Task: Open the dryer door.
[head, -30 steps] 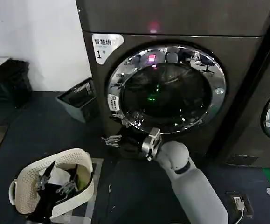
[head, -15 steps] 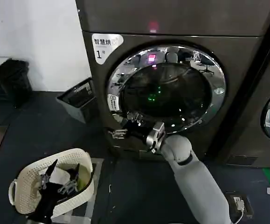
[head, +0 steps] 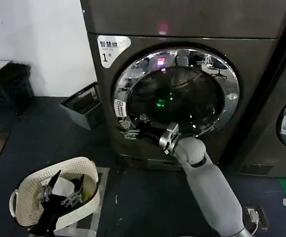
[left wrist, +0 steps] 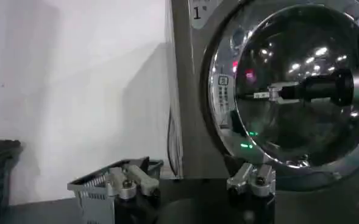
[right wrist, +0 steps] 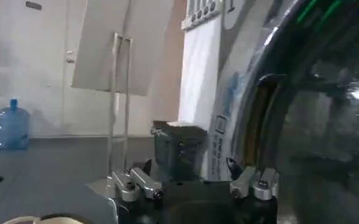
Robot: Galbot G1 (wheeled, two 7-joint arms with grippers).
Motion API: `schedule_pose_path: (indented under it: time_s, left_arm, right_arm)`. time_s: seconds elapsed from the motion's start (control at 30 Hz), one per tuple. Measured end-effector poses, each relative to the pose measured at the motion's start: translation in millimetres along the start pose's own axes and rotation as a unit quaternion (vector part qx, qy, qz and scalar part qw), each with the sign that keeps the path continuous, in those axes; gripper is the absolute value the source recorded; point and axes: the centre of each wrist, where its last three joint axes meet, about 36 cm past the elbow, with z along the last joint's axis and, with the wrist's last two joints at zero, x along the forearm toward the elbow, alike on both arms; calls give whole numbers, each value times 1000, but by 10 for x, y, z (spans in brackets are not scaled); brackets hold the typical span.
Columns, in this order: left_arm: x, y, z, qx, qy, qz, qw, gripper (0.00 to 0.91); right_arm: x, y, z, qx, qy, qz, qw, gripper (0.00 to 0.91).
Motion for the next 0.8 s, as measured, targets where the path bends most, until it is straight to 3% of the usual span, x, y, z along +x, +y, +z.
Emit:
schedule_pose_path:
  time_s: [0.8]
  left_arm:
    - [7, -47, -19, -3, 2, 2, 1000, 907]
  right_arm:
    - [-209, 119, 7, -7, 12, 35, 999, 907]
